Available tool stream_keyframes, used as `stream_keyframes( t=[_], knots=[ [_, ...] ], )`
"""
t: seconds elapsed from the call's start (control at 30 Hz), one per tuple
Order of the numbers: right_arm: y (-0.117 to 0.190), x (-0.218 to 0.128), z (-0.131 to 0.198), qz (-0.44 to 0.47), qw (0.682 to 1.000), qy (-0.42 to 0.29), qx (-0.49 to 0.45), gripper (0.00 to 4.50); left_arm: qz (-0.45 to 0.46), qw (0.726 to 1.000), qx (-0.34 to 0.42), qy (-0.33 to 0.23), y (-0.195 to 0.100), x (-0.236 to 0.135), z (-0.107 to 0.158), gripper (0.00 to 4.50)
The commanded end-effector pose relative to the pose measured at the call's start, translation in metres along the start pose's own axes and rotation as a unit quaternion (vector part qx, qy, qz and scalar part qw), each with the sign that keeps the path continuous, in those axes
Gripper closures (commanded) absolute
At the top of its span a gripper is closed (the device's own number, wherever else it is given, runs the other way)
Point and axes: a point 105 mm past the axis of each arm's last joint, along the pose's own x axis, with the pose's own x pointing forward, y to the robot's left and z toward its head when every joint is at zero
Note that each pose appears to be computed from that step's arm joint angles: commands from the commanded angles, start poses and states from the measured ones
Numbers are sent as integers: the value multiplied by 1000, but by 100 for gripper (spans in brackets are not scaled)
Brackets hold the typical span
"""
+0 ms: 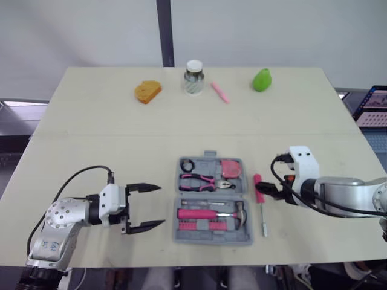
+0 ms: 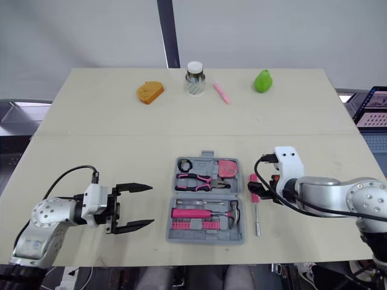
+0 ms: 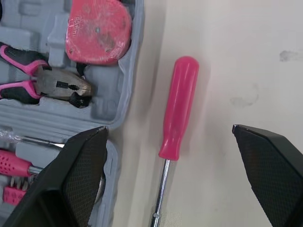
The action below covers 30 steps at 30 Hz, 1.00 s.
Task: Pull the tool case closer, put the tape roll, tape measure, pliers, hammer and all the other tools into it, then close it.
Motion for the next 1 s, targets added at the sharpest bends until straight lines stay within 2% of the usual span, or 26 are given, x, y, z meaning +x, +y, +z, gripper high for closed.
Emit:
stream_keyframes(
  t=[0.03, 0.4, 0.63, 0.77, 1.0],
  knots=[
    [-1, -3, 6, -7, 1000, -12, -5, 7, 6, 1000, 9, -1, -1, -3, 5, 0],
    [-1, -5, 7, -26, 997, -63, -26, 7, 5, 1000, 8, -1, -5, -1, 4, 0],
    [3, -2, -15, -42, 997, -72, -7, 7, 3, 1000, 9, -3, -5, 1, 5, 0],
    [3, -1, -16, -45, 996, -72, -8, 7, 3, 1000, 9, -3, -5, 1, 5, 0],
    [9, 22, -38, -80, 994, -74, 16, 7, 2, 1000, 9, -2, -5, 1, 5, 0]
  ],
)
